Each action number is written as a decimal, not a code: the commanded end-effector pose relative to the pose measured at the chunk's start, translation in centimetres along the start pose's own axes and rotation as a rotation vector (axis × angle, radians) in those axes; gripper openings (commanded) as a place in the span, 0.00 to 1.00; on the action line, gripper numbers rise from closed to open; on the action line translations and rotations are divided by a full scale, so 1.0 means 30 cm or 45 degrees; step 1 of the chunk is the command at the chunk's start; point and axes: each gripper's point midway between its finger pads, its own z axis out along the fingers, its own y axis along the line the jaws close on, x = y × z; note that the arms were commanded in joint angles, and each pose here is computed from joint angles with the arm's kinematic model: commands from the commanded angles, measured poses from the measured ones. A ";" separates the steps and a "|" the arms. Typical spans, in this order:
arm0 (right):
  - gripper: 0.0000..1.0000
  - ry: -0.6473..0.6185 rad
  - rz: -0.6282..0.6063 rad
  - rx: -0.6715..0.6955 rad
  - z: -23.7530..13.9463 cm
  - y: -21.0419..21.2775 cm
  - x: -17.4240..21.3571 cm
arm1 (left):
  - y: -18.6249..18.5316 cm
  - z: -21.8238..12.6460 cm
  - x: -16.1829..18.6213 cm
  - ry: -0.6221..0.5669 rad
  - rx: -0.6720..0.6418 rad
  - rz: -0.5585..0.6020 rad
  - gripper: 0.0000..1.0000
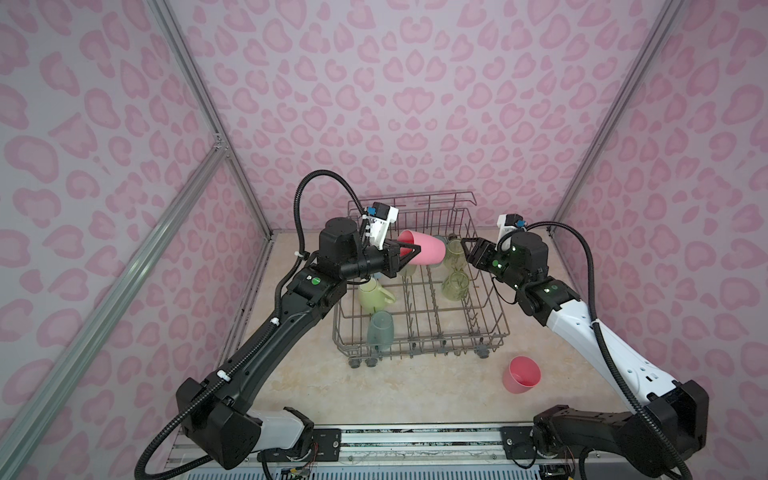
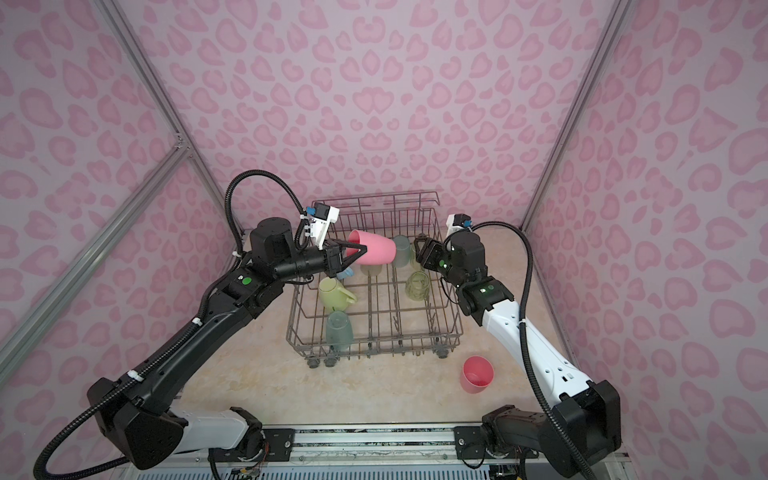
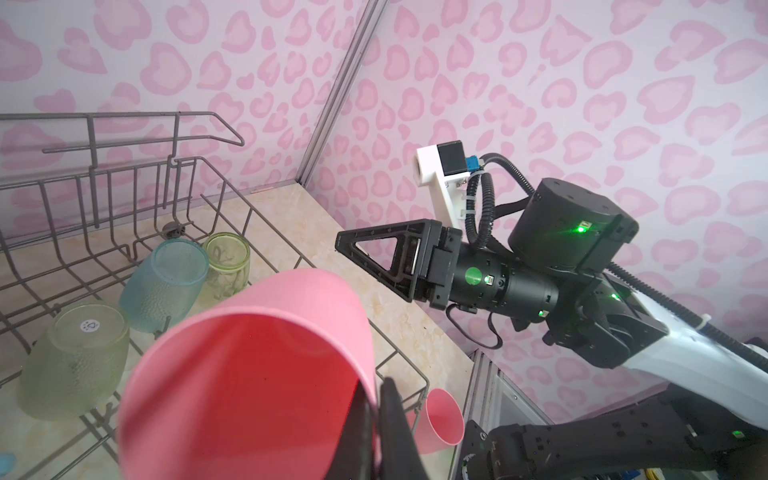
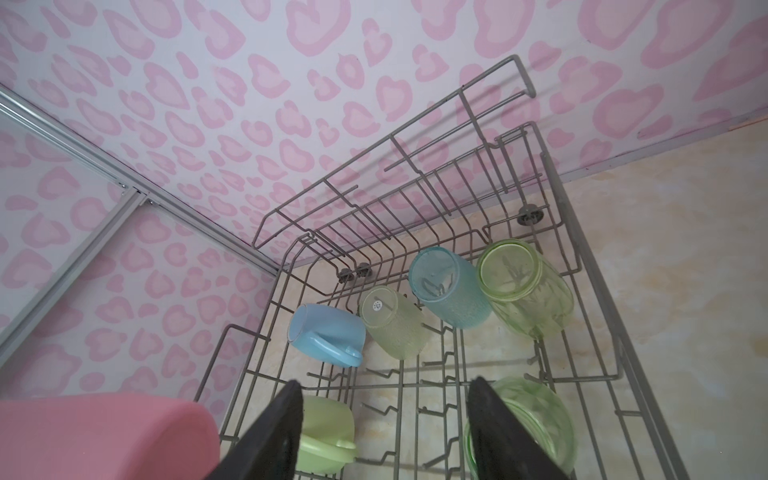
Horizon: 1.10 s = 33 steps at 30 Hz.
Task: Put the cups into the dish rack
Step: 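Raise the pink cup over the rack with the left while the right reaches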
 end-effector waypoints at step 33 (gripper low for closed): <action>0.87 -0.079 0.949 -0.565 0.134 0.267 -0.096 | 0.192 0.063 -0.125 -0.445 0.235 -0.242 0.04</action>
